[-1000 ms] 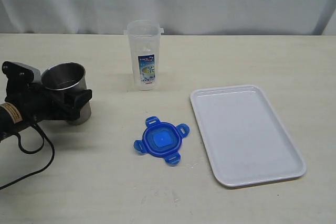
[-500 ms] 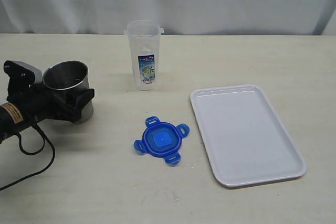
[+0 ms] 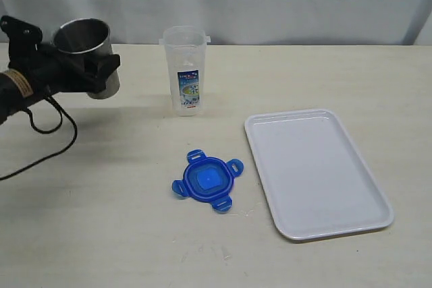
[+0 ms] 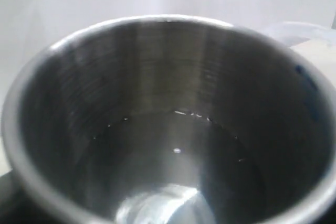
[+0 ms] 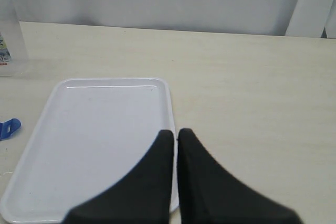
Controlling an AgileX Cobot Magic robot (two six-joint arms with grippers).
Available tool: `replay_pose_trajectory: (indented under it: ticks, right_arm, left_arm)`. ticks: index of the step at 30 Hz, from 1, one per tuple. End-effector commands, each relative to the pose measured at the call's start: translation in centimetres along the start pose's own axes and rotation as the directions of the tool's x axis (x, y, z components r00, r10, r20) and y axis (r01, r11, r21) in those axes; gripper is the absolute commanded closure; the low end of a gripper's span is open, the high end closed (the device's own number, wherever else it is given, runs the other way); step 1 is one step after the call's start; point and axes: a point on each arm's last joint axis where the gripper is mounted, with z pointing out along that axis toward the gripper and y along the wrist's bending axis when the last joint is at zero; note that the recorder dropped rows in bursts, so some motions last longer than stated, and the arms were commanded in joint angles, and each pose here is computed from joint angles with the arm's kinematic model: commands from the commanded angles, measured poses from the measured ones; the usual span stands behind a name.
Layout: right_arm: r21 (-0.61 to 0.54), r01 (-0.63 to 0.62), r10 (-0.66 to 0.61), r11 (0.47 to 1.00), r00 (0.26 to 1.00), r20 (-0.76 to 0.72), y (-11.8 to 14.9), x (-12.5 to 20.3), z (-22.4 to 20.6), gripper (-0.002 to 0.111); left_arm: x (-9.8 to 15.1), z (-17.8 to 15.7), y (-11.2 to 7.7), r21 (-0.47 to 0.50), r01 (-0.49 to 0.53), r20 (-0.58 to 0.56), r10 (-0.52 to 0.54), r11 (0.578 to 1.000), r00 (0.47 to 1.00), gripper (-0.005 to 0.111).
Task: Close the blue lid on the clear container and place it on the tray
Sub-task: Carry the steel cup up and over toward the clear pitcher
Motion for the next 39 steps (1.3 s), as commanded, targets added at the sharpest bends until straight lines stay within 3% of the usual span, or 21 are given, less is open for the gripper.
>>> replay_pose_trajectory:
  ticks: [1, 11, 16, 20, 25, 32, 39]
  right_arm:
    - [0.006, 0.006, -0.006, 1.000, 1.000, 0.003, 0.0, 0.1, 0.0, 0.104]
    - [0.006, 0.006, -0.006, 1.000, 1.000, 0.003, 0.0, 0.1, 0.0, 0.104]
    - [0.006, 0.006, -0.006, 1.000, 1.000, 0.003, 0.0, 0.1, 0.0, 0.104]
    - [0.006, 0.006, -0.006, 1.000, 1.000, 0.003, 0.0, 0.1, 0.0, 0.104]
    - [0.006, 0.006, -0.006, 1.000, 1.000, 0.003, 0.0, 0.1, 0.0, 0.104]
    - [0.006, 0.006, -0.006, 1.000, 1.000, 0.003, 0.0, 0.1, 0.0, 0.104]
    - [0.006, 0.006, -0.006, 1.000, 1.000, 0.003, 0.0, 0.1, 0.0, 0.104]
  left_arm:
    - [-4.4, 0.8, 0.3, 0.017, -0.009, 0.025, 0.009, 1.000, 1.000, 0.107]
    - [-8.8, 3.0, -2.7, 0.021, -0.220, -0.080, 0.221, 0.975, 0.972, 0.107]
    - [-9.5, 3.6, -3.8, 0.026, -0.246, -0.090, 0.248, 0.969, 0.965, 0.107]
    - [-9.5, 3.6, -3.9, 0.028, -0.271, -0.093, 0.273, 0.962, 0.958, 0.107]
    - [-9.7, 3.7, -3.8, 0.033, -0.396, -0.084, 0.398, 0.917, 0.914, 0.107]
    - [-11.4, 4.1, -2.9, -0.042, -0.428, -0.131, 0.419, 0.903, 0.898, 0.107]
    - [-11.7, 4.5, -3.3, -0.045, -0.433, -0.140, 0.424, 0.900, 0.895, 0.107]
